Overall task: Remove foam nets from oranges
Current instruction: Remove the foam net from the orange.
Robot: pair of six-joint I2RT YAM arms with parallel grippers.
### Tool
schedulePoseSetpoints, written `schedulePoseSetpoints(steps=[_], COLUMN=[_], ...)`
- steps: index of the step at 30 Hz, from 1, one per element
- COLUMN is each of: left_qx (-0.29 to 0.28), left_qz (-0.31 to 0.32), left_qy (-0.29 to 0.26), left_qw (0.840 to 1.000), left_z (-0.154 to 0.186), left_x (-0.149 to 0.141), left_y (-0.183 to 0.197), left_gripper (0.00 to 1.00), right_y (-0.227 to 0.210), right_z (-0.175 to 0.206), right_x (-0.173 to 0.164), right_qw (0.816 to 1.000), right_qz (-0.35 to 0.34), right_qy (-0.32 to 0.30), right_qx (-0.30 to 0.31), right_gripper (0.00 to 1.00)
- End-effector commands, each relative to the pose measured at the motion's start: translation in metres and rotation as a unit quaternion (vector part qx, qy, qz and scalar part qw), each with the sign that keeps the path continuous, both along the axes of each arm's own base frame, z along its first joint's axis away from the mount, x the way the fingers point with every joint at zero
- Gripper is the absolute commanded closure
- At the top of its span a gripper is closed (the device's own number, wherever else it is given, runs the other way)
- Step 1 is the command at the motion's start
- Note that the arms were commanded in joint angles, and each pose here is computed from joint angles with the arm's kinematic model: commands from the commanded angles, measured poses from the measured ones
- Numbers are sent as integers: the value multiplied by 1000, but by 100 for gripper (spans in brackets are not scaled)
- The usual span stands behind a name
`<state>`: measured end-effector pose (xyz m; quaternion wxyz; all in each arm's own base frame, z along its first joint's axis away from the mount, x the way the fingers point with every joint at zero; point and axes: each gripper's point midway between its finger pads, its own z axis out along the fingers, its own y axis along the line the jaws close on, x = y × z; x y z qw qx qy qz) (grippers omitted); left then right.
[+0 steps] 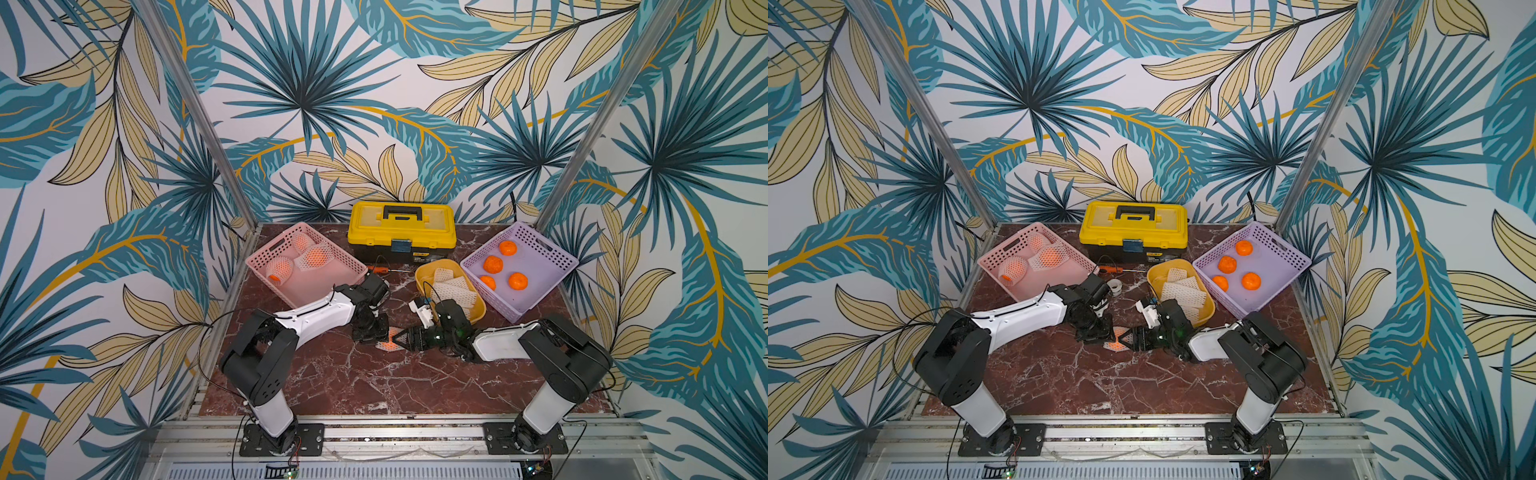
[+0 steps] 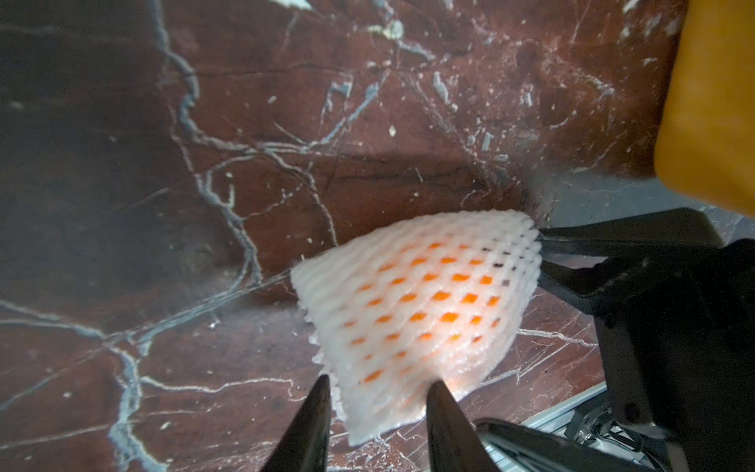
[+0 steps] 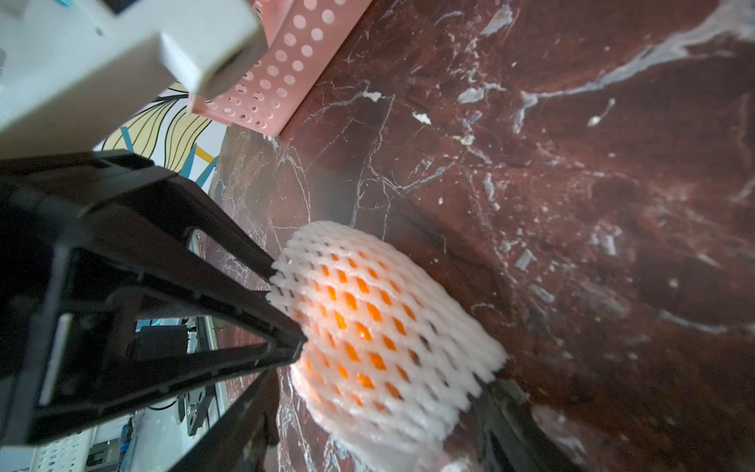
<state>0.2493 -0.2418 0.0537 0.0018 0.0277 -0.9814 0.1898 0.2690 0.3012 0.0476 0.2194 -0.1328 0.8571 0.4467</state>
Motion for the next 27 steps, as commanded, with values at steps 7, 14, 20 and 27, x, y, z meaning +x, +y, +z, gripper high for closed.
schedulePoseSetpoints(steps=[7, 14, 20, 27], left_qx=[68, 70, 31, -45], left_qz=[20, 24, 42, 99], left_qy=[11, 13, 4, -12], left_qw=[997, 997, 999, 994], left_z=[-26, -27, -6, 44], left_x=[-8, -10, -6, 3], left_y=[42, 45, 37, 19], left_gripper=[62, 62, 55, 44], right_y=[15, 24, 24, 20], right_z=[3, 10, 15, 29], right_x=[4, 3, 4, 5], right_qw=[999, 999, 999, 997], right_qz=[15, 23, 17, -4], right_qy=[2, -2, -8, -63], right_qx=[28, 44, 30, -43], right_gripper=[30, 49, 74, 92])
